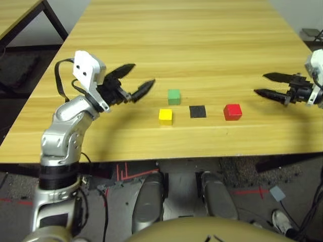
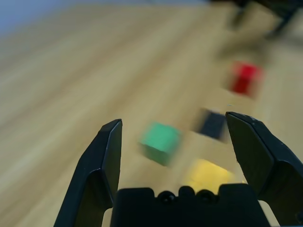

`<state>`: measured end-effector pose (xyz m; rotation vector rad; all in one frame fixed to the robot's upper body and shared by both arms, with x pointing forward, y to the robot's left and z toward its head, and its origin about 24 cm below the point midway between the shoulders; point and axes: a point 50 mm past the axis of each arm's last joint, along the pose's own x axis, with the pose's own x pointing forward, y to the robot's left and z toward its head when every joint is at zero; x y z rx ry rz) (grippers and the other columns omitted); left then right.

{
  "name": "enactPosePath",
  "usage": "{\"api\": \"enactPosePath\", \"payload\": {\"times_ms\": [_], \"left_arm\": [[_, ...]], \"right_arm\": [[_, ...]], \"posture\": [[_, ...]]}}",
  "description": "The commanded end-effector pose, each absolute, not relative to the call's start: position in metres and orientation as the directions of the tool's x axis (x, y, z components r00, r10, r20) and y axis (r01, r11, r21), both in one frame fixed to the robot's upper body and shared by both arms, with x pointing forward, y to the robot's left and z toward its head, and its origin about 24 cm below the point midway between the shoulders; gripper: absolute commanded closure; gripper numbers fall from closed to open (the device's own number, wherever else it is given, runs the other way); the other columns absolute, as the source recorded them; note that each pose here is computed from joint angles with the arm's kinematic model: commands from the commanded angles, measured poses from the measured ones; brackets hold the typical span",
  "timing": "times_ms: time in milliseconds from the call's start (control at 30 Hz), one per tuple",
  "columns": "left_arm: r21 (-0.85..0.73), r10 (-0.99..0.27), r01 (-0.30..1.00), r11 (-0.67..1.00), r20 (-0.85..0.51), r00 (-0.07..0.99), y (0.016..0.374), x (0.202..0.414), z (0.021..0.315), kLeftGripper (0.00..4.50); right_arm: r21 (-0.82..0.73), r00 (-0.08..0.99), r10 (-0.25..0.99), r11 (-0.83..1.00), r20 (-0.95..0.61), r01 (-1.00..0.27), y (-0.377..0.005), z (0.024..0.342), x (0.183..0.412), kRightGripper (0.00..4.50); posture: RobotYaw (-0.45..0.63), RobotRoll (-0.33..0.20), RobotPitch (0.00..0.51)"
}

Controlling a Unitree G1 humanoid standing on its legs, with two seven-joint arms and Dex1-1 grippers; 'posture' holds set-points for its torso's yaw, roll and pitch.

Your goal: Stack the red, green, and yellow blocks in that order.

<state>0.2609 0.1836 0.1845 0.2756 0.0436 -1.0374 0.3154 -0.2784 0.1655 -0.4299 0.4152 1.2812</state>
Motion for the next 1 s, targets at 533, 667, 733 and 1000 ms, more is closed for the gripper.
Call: {"api": "enactPosePath", "payload": {"times_ms": [533, 667, 733, 1000], "left_arm": [[0.196, -0.828, 0.906, 0.376, -0.367, 0.424, 0.167, 0.257, 0.162, 0.05], [0.207, -0.821, 0.895, 0.395, -0.357, 0.445, 0.167, 0.256, 0.165, 0.05], [0.213, -0.817, 0.889, 0.406, -0.352, 0.457, 0.168, 0.257, 0.166, 0.00], [0.233, -0.804, 0.871, 0.433, -0.338, 0.490, 0.170, 0.257, 0.172, 0.00]], "right_arm": [[-0.054, -0.006, 0.681, -0.067, -0.732, -0.996, -0.225, 0.149, 0.345, 0.00], [-0.027, -0.033, 0.636, -0.085, -0.771, -0.996, -0.223, 0.141, 0.346, 0.00], [-0.027, -0.035, 0.626, -0.089, -0.779, -0.996, -0.221, 0.140, 0.348, 0.39], [-0.062, -0.021, 0.669, -0.101, -0.743, -0.993, -0.200, 0.149, 0.357, 2.40]], "posture": [[0.40, -0.133, 0.110], [0.43, -0.137, 0.110], [0.43, -0.137, 0.111], [0.46, -0.141, 0.105]]}}
